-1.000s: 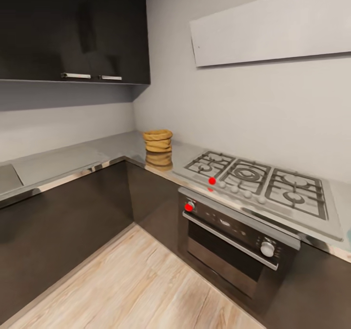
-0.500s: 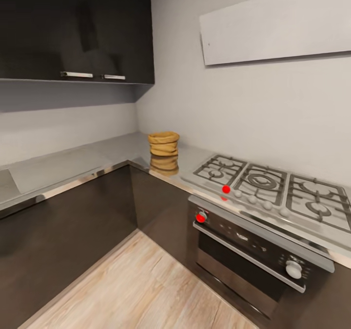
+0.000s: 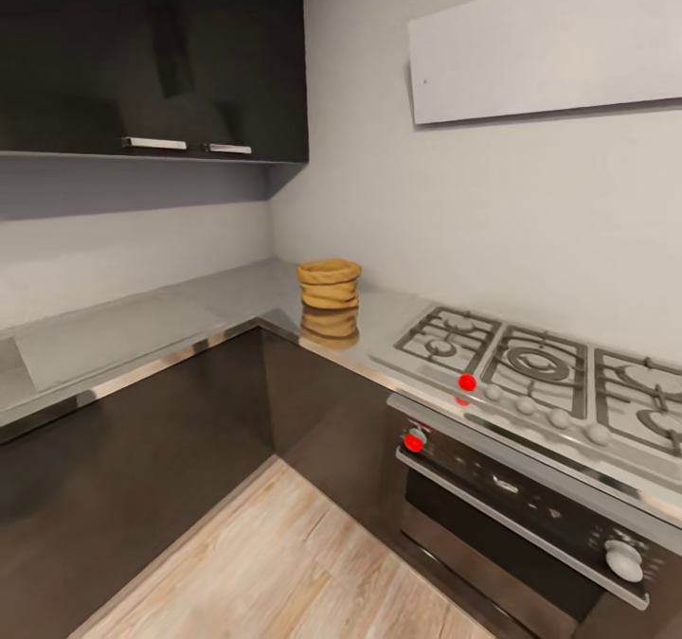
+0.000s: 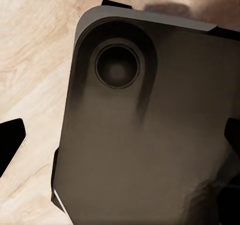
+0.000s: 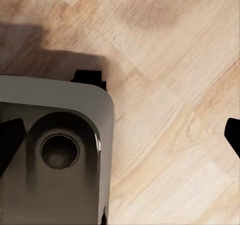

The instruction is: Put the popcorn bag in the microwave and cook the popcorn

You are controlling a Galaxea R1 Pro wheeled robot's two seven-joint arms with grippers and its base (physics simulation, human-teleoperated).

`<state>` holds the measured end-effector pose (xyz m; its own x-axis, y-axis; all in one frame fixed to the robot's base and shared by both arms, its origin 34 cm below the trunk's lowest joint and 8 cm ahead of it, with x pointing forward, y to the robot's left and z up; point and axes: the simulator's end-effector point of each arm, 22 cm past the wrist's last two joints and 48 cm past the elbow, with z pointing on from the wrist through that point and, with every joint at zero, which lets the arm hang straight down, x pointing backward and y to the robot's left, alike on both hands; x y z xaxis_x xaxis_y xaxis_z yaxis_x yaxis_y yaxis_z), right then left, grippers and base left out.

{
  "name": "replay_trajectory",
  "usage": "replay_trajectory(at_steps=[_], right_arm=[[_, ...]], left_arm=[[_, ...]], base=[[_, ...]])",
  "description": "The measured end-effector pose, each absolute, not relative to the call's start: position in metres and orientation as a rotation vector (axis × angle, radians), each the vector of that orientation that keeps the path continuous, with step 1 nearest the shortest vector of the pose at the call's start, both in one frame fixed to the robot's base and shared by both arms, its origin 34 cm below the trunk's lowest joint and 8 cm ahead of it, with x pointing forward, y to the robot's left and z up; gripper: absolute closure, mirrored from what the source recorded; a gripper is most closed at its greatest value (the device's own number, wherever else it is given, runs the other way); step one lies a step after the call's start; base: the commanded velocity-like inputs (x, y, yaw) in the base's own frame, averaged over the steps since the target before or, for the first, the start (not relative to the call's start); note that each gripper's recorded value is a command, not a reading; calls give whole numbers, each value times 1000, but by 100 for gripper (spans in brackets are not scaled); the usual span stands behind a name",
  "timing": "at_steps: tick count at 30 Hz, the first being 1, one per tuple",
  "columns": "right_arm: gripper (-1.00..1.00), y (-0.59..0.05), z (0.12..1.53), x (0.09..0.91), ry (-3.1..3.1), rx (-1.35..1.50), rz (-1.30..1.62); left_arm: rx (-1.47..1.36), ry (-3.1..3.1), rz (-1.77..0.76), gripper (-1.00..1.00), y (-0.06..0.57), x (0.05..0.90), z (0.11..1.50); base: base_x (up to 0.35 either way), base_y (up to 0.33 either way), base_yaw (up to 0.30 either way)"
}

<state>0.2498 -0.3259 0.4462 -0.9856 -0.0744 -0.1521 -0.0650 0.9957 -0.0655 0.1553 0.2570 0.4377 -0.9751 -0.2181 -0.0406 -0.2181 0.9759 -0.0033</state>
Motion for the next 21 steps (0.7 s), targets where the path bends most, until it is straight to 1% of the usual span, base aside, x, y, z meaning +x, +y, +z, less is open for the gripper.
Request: replay_trajectory(at_steps=[21], right_arm=[[-100,-316,445,251,2979,-103,-71]], left_arm=[[-340,3082,2,-100,257,155,438]], base=[[151,115,0]])
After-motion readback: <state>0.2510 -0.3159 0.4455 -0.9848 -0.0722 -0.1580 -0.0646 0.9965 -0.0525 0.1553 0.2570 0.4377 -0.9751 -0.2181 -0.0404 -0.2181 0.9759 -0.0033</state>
